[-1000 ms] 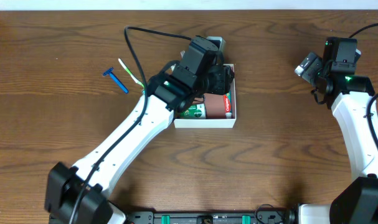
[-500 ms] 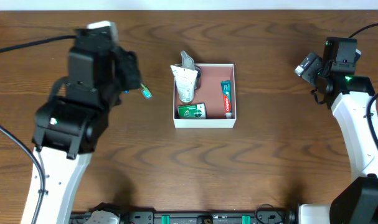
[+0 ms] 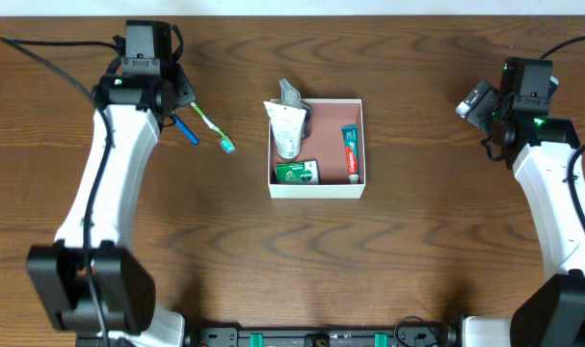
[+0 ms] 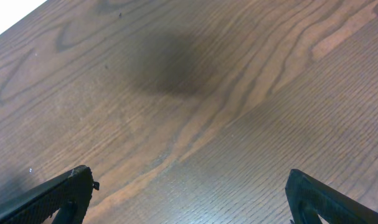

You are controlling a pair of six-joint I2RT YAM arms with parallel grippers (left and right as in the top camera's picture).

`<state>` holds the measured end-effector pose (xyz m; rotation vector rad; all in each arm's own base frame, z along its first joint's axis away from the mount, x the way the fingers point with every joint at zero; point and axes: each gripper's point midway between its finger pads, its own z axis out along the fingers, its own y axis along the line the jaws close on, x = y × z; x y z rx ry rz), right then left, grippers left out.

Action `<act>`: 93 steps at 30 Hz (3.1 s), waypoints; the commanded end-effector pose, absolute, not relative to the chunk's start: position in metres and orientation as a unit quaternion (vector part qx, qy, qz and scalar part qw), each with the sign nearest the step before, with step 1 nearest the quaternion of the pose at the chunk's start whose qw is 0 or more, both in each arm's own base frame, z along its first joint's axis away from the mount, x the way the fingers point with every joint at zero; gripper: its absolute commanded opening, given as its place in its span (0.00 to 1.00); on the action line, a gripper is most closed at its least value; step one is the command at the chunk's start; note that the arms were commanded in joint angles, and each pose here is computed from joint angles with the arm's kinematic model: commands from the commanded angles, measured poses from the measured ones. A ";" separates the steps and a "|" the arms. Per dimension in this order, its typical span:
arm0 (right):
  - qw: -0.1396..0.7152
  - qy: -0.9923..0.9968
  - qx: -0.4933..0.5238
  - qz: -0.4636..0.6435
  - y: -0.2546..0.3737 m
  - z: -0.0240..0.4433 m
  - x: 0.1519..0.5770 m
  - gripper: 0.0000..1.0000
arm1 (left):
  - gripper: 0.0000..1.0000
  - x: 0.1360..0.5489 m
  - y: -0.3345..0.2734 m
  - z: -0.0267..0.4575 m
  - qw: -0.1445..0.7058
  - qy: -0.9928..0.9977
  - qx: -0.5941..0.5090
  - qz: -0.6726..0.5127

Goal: Pack container
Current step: 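Release the tube and move the left gripper to the blue razor, then grasp the blue razor handle with the left gripper and lift it, then carry the razor over the box and lower it inside with the left gripper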

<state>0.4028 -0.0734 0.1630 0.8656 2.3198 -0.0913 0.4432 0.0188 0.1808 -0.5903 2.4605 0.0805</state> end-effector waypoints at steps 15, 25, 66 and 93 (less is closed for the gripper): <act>0.325 0.886 0.329 -0.040 -0.078 0.162 0.403 0.99 | 0.51 0.451 0.046 0.051 0.154 0.936 -0.313 -0.046; 0.325 0.886 0.329 -0.040 -0.078 0.162 0.403 0.99 | 0.51 0.453 0.043 0.015 0.129 0.948 -0.288 -0.045; 0.325 0.886 0.329 -0.040 -0.078 0.162 0.403 0.99 | 0.09 0.459 0.044 0.022 0.119 0.956 -0.266 -0.039; 0.325 0.886 0.329 -0.040 -0.078 0.162 0.403 0.99 | 0.08 0.356 -0.153 0.354 0.386 0.883 0.005 -0.269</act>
